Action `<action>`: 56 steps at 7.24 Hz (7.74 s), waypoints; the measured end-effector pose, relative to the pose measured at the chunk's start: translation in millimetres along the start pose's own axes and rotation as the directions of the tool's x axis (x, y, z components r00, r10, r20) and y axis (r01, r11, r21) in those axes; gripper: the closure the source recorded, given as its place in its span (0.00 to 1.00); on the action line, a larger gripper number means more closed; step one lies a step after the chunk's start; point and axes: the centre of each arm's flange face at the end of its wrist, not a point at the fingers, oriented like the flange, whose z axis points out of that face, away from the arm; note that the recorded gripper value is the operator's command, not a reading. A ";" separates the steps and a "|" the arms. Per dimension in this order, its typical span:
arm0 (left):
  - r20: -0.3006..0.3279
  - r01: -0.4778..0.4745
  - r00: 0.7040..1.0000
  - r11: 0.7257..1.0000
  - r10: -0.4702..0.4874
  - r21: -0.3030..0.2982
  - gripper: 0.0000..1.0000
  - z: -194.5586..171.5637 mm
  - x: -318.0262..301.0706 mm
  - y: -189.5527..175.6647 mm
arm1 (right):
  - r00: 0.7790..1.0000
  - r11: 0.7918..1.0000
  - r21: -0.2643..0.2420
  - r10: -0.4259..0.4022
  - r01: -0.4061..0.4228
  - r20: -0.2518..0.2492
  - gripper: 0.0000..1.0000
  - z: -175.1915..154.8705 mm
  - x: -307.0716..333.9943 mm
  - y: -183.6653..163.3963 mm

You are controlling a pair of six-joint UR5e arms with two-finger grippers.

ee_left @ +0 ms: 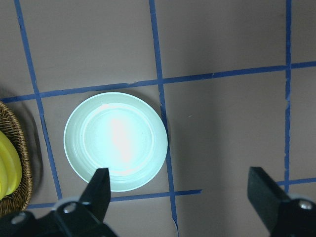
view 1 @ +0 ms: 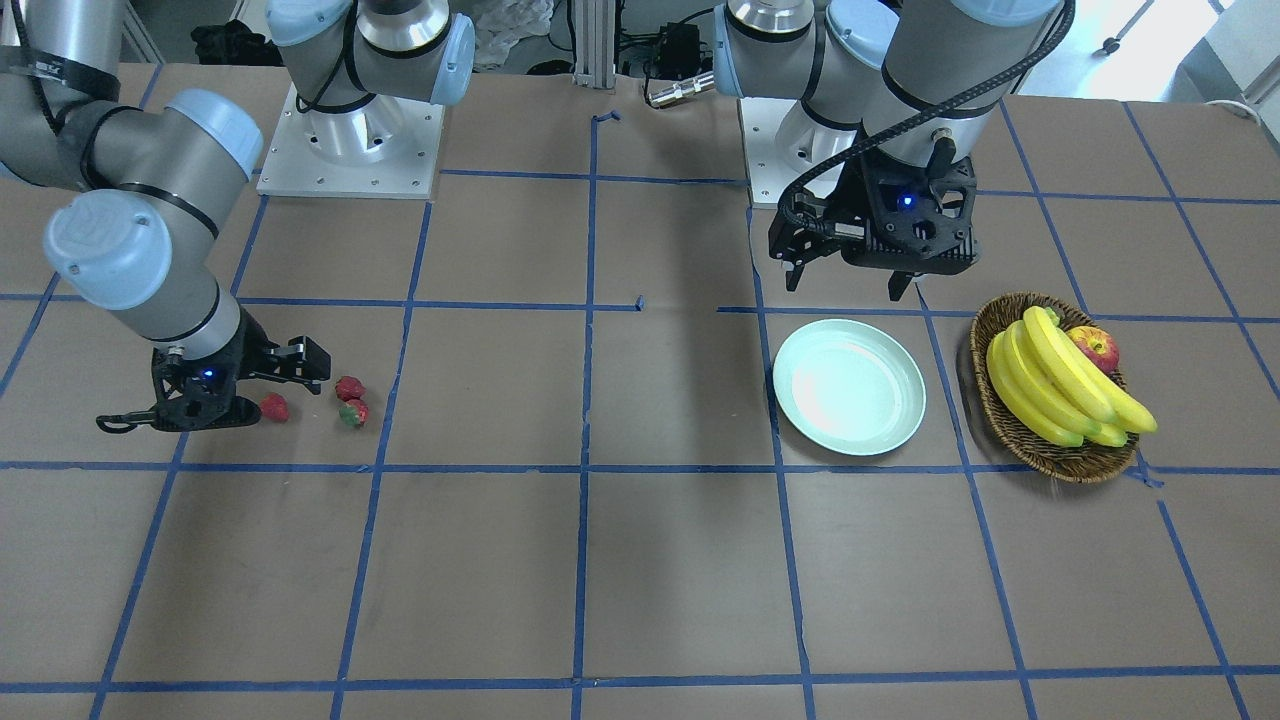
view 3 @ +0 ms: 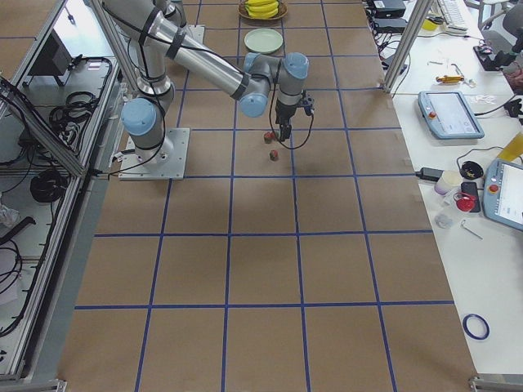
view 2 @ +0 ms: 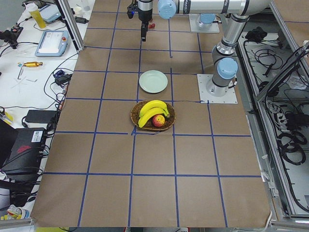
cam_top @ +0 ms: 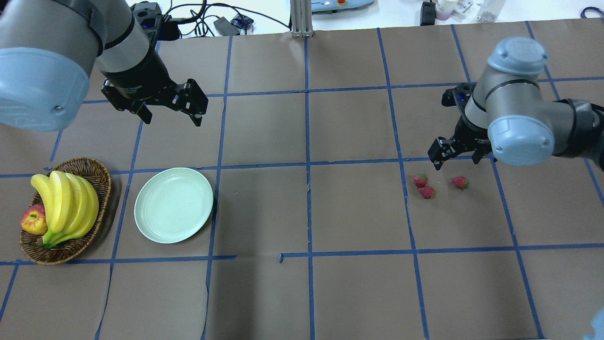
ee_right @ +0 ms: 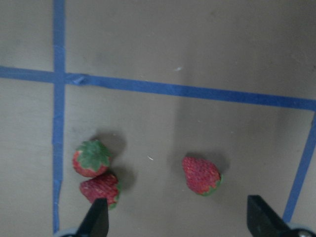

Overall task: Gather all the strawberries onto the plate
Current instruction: 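Lower the right gripper onto the lone strawberry and close on it, then carry the strawberry toward the plate and release it mid-table, then return the right gripper to the paired strawberries and grasp one, then carry the strawberry toward the plate and release it on the table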

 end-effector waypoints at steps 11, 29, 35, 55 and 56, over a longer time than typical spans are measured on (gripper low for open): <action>-0.009 0.001 1.000 1.000 -0.001 -0.002 0.00 1.6 1.3 2.3 | 0.999 0.993 0.115 0.031 -0.027 -0.027 1.00 50.3 18.5 11.1; -0.008 0.001 1.000 1.000 -0.001 -0.001 0.00 1.1 1.2 3.5 | 0.964 0.951 0.161 0.254 -0.263 0.077 0.00 28.0 -367.1 -18.3; -0.006 0.001 1.000 1.000 -0.001 -0.004 0.00 2.3 1.1 3.7 | 0.979 0.965 0.164 0.202 -0.204 0.028 0.00 -10.2 -142.9 -53.8; -0.008 0.001 1.000 1.000 -0.001 -0.010 0.00 5.4 1.3 4.2 | 0.949 0.935 0.178 0.286 -0.308 0.135 1.00 -3.7 -377.2 -10.8; -0.008 0.001 1.000 1.000 -0.001 -0.009 0.00 5.1 1.3 4.4 | 0.944 0.932 0.169 0.299 -0.320 0.136 1.00 7.7 -400.9 -14.2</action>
